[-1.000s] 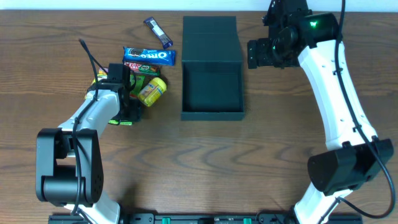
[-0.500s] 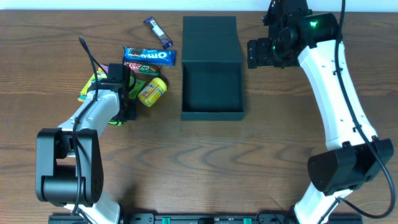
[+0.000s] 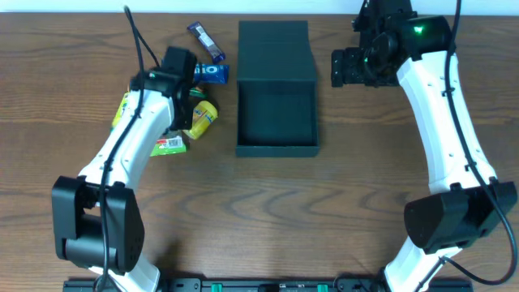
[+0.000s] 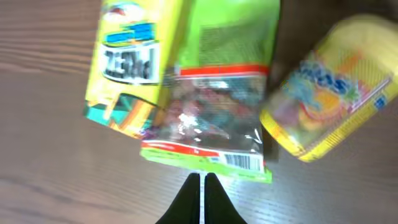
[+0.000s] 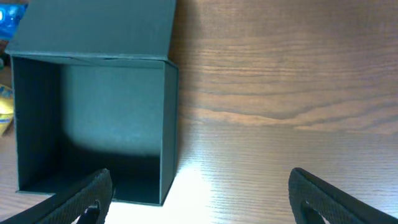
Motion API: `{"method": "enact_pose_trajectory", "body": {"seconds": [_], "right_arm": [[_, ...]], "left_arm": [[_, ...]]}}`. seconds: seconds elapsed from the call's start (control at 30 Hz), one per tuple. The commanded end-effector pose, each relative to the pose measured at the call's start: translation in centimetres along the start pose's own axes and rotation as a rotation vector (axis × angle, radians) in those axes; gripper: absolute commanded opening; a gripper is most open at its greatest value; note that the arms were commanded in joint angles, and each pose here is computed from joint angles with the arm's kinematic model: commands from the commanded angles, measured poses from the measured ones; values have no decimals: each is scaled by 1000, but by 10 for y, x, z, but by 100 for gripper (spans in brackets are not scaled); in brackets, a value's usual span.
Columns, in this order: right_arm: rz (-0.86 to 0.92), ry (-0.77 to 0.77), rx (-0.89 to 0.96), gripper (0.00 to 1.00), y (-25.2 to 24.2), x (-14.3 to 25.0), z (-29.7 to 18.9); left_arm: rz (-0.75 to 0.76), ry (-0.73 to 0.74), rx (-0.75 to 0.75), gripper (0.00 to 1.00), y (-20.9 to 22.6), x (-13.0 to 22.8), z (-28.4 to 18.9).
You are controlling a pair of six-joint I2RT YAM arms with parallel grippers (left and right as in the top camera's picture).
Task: Pack container
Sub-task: 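Grasp the gummy bag with the left gripper and lift it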
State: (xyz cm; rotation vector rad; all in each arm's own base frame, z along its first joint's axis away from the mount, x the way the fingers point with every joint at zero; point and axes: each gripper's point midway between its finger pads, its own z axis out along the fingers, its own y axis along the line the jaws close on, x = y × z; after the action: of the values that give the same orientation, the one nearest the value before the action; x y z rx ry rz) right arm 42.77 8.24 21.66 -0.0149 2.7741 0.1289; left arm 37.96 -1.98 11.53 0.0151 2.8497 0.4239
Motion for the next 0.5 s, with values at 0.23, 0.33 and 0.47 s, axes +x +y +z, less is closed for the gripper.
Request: {"method": "enact_pose_trajectory", "body": {"seconds": [0.23,0.33,0.47], "right_arm": [[-9,3,2,91,-2,0,1],[-9,3,2,91,-2,0,1],[-9,3,2,92,-2,0,1]], "left_arm": [[-97,-91,-14,38,14,-29,-42],[-51,-2,-34,58,7,1,-19],[5,77,-45,78,-5,32,3]]}}
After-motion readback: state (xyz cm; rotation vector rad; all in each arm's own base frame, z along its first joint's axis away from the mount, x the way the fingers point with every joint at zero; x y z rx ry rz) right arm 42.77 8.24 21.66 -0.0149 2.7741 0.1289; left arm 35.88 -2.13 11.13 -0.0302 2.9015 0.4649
